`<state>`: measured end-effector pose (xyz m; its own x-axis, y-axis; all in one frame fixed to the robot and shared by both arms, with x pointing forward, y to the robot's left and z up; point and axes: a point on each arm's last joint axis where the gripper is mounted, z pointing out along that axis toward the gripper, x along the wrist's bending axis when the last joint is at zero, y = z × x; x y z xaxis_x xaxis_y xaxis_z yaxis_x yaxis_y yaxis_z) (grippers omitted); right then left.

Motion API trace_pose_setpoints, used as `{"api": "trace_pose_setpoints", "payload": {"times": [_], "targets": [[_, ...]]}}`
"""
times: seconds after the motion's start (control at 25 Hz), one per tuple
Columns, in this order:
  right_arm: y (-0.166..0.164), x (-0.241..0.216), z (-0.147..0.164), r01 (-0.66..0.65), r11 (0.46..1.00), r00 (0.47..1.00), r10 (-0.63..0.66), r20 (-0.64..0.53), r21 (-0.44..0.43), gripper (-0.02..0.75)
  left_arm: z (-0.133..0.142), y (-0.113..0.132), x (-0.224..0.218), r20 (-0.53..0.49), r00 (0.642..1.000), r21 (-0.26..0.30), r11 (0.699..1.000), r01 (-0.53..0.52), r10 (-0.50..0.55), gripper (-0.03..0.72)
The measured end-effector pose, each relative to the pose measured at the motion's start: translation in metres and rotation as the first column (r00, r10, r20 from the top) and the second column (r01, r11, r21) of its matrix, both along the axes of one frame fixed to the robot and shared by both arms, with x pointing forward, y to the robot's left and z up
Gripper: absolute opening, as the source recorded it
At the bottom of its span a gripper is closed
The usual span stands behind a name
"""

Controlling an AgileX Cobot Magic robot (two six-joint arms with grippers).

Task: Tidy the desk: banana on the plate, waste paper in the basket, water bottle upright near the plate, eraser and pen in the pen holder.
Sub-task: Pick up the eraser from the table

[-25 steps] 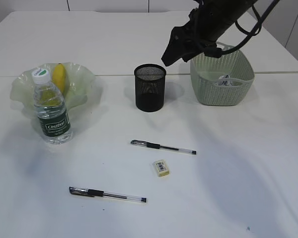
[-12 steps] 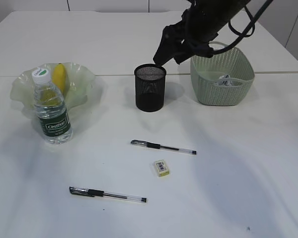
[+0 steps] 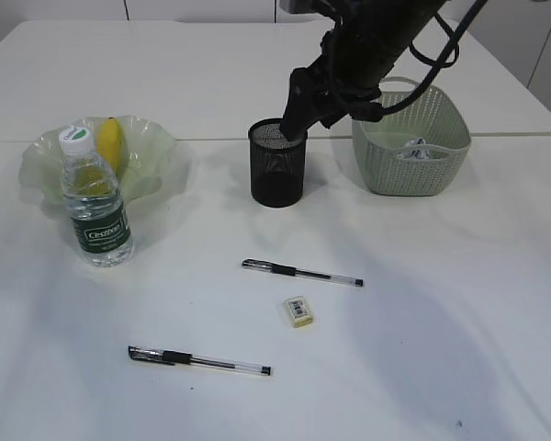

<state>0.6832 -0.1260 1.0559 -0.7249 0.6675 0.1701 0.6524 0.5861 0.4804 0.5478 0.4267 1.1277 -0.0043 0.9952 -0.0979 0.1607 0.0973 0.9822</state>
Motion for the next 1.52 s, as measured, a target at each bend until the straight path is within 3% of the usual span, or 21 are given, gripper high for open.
{"api": "trace_pose_setpoints", "payload": {"times": [0.16,0.36,0.56,0.72,1.08,1.52], "targets": [[0.000,0.000,0.000,0.008,1.000,1.000,-0.008,-0.004,0.000,0.561,-0.006,0.000,-0.001,-0.017,1.000,-0.010,1.000,-0.005,0.005,-0.024],[0.002,-0.001,0.000,0.005,1.000,1.000,-0.005,-0.005,0.003,0.561,-0.004,-0.009,-0.001,0.006,0.996,-0.027,0.995,0.093,-0.093,-0.024],[0.018,-0.007,-0.001,-0.027,1.000,1.000,0.027,-0.012,0.013,0.561,-0.004,-0.011,-0.001,0.009,0.994,-0.028,0.994,0.109,-0.109,-0.024],[0.036,-0.010,-0.019,-0.022,1.000,0.998,0.021,-0.064,-0.008,0.561,-0.004,-0.011,-0.001,0.010,0.994,-0.029,0.993,0.113,-0.113,-0.024],[0.038,-0.002,-0.059,0.154,0.978,0.971,-0.176,-0.160,-0.137,0.561,-0.004,-0.011,-0.001,0.009,0.993,-0.028,0.993,0.117,-0.117,-0.024],[0.038,-0.002,-0.059,0.290,0.949,0.925,-0.311,-0.217,-0.124,0.553,-0.004,-0.012,-0.001,0.009,0.993,-0.027,0.992,0.121,-0.121,-0.024]]}}
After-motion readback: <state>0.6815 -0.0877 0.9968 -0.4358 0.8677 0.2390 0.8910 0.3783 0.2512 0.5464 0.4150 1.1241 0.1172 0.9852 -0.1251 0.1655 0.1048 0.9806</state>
